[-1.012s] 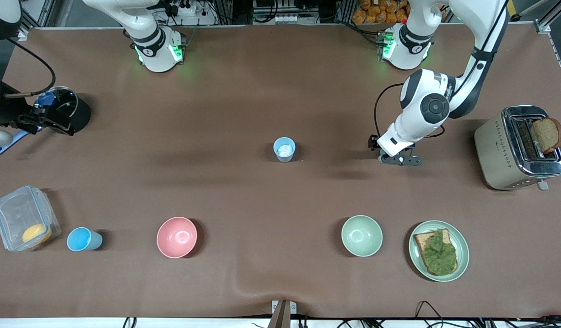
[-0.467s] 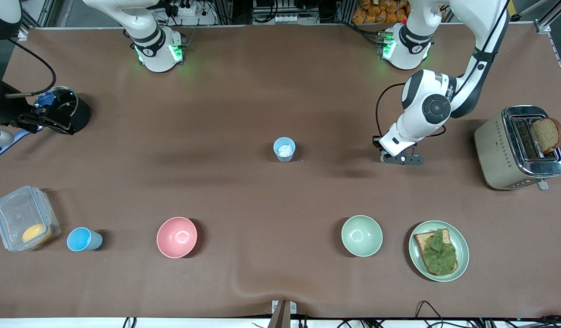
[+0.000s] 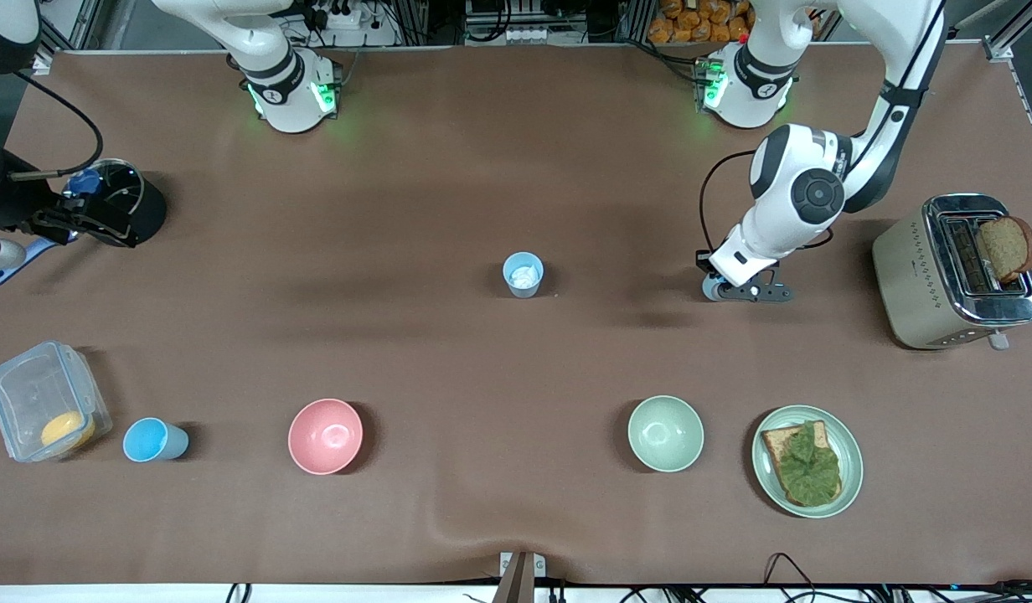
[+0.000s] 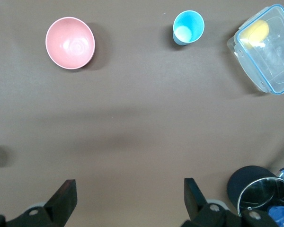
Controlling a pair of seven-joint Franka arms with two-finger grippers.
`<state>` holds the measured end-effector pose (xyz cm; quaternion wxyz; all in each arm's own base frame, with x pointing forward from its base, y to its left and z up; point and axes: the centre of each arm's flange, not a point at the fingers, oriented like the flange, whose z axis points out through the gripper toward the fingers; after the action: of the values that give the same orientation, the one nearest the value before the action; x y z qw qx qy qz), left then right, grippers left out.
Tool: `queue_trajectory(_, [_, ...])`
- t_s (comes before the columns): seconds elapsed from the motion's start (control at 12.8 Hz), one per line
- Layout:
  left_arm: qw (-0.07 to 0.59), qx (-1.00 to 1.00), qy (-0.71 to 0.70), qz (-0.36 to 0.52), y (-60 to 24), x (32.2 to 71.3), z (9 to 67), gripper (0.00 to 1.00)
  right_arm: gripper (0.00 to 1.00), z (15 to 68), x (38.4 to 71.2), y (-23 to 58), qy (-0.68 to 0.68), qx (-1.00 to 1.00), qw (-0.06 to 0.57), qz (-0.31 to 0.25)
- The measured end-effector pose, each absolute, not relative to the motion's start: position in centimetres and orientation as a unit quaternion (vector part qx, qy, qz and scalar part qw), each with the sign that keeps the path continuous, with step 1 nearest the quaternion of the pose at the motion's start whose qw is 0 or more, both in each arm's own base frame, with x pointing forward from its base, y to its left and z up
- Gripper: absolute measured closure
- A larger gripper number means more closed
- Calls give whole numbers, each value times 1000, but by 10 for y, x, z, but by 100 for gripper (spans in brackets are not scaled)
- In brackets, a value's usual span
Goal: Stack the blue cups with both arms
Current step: 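Lift the blue cup with the left gripper and carry it over the placed cup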
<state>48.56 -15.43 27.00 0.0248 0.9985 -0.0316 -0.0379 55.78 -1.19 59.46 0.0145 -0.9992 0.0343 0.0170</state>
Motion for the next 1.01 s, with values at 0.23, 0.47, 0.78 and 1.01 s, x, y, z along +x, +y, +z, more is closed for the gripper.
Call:
queue_trajectory(0.23, [29, 998, -52, -15, -178, 498, 331, 96, 0, 594, 557, -12, 35, -999, 14, 21])
queue_trajectory(0.47, [46, 994, -94, 22, -239, 504, 401, 96, 0, 594, 557, -12, 35, -999, 14, 21])
queue_trajectory(0.78, [75, 990, -113, 41, -318, 497, 433, 96, 0, 594, 557, -13, 35, -999, 14, 22])
queue_trajectory(1.01, [91, 991, -94, 22, -391, 480, 426, 96, 0, 594, 557, -13, 35, -999, 14, 22])
